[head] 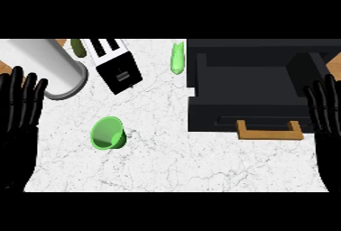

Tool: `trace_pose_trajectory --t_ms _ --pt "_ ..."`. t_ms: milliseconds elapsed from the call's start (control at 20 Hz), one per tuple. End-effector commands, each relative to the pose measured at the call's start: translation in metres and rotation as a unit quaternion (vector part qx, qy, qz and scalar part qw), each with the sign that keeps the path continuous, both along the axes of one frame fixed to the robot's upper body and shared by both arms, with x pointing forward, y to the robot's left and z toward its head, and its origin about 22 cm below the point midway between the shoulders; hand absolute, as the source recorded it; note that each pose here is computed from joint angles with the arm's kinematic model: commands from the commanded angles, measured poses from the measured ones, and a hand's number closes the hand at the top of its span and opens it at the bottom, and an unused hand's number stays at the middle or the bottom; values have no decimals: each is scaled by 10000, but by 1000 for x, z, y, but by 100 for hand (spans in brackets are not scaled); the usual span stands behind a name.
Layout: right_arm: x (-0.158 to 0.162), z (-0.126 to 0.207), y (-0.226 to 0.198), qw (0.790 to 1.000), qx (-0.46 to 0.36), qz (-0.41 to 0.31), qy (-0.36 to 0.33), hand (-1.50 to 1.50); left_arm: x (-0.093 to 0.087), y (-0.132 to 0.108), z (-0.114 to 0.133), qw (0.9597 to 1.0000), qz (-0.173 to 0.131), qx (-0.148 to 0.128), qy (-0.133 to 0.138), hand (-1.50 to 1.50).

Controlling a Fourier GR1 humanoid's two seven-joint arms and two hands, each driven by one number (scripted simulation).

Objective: Pick up the cup, place it into the drawer and close the drawer

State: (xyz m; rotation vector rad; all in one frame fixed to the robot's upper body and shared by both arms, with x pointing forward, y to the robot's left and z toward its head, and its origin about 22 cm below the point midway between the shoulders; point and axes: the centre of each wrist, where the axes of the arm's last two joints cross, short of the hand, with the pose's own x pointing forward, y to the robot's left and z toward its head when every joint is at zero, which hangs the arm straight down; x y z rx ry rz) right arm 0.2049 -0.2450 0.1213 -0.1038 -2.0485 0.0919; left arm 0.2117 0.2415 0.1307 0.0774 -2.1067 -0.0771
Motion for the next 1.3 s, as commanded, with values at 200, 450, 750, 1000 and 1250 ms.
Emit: trace_pose_trajectory --t_ms 200,450,750,1000,1250 --pt "11 2 15 9989 77 316 -327 -150 8 9 8 9664 -2554 241 -137 -150" --pt "21 3 13 9944 -245 913 464 -150 18 45 -42 9473 -2840 -745 1280 -150" --pt "32 -6 10 9932 -188 1012 535 -150 65 75 -57 9427 -2903 -712 1482 -150" --pt "51 4 7 9952 -145 907 347 -150 69 73 -104 9382 -2845 -539 1894 -150" --pt "46 17 7 9940 -290 995 342 -150 73 111 -136 9407 -2637 -480 2078 -150"
